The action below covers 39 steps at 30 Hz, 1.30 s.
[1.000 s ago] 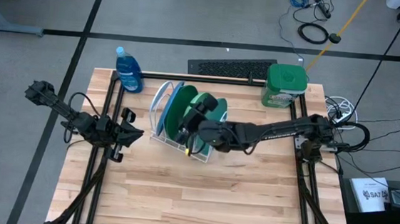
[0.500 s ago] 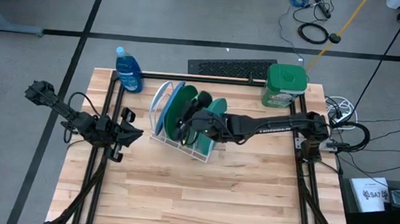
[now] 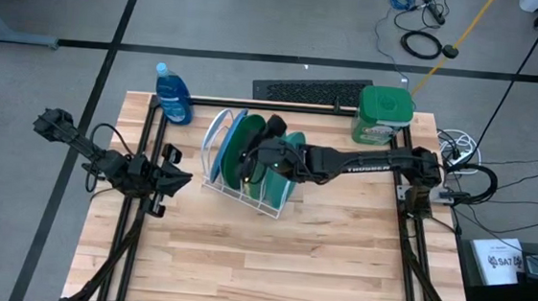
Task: Sort dishes
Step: Adjust the blue plate on the dish rack, then return to Home Position
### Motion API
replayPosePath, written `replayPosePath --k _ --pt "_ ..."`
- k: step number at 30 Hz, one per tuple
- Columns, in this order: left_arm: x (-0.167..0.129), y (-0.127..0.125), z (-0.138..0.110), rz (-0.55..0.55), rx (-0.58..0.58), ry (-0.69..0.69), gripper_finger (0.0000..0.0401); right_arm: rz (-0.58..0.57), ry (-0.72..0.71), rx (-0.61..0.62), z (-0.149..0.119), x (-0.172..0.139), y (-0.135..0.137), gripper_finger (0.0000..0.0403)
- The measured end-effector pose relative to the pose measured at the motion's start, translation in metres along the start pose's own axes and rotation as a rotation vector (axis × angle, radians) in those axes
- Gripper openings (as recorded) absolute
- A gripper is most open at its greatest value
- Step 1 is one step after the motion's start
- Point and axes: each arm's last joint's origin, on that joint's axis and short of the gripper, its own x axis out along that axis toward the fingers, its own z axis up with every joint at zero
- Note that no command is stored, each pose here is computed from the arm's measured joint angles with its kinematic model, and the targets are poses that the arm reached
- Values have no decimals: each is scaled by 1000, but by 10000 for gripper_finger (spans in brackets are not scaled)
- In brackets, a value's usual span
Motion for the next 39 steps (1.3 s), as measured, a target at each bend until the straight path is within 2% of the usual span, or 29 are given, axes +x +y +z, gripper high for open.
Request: replayPosePath --k 7,18,27,34,39 --pt "0 0 0 0 0 -2 31 26 23 -8 -2 7 -10 212" --pt "0 0 0 1 -1 -4 31 -3 73 -37 -19 36 -23 212" --pt "0 0 1 2 -2 -9 31 -31 -92 16 -9 50 -26 212" --pt "0 0 1 2 6 -9 31 -49 -116 57 -6 52 -32 212" --pt "0 0 1 2 5 -9 31 -28 -122 48 -5 48 -26 212"
